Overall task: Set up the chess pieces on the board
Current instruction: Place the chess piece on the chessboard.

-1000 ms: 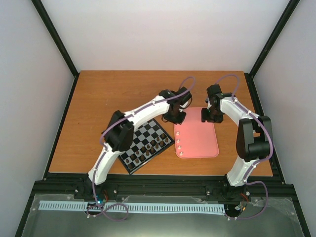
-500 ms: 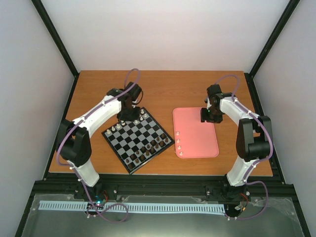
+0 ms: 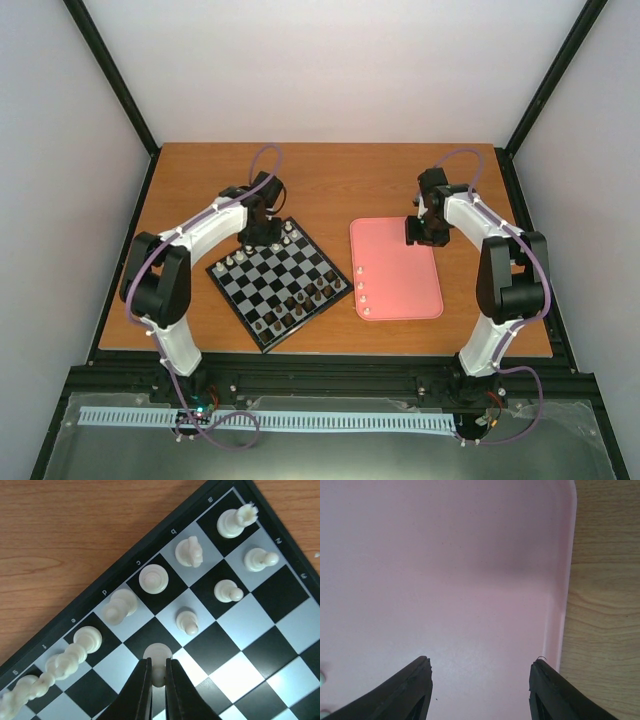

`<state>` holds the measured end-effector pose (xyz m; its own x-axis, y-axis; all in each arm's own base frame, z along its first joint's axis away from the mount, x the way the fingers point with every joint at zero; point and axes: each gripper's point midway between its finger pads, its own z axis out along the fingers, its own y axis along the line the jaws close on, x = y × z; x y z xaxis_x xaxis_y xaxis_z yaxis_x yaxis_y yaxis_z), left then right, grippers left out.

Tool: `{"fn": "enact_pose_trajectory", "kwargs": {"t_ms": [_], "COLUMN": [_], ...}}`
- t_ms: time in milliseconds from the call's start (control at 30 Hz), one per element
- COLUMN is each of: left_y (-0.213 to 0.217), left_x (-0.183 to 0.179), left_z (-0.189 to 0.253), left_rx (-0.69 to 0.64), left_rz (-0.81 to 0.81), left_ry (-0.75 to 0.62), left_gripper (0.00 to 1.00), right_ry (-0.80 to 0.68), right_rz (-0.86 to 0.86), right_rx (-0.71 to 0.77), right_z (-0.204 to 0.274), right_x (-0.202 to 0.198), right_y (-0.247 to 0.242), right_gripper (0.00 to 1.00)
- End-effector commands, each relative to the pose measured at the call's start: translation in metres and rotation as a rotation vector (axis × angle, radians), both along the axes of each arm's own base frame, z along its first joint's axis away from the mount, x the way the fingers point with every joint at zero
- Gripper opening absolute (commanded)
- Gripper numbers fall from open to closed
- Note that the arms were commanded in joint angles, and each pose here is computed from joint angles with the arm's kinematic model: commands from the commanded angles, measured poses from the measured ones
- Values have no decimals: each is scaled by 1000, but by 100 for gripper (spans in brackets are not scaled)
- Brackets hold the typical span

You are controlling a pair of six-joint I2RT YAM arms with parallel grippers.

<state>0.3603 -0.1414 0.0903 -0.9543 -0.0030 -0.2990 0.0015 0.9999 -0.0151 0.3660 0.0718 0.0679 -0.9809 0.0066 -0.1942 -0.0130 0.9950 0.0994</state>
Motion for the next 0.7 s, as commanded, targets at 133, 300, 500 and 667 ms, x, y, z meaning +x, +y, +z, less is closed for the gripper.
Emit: {"fn": "enact_pose_trajectory", "kwargs": {"t_ms": [133,300,500,667], "left_y": [4,8,9,11], "left_x": [10,8,8,7], "left_z": [-18,-34,-40,-45], "left_rx": [21,41,54,59], "left_rz": [14,18,13,14], "left_ry": [4,42,61,70], "left_gripper": [1,1,1,1], "right_ry": [4,12,15,18], "right_rz": [4,6,8,7], "right_rx": [-6,-4,-5,0], "right_z": [2,-1,-2,-4], "right_x": [4,4,6,7], "right_y": [-3,-2,-2,-1], "right_gripper": [54,54,54,54]}}
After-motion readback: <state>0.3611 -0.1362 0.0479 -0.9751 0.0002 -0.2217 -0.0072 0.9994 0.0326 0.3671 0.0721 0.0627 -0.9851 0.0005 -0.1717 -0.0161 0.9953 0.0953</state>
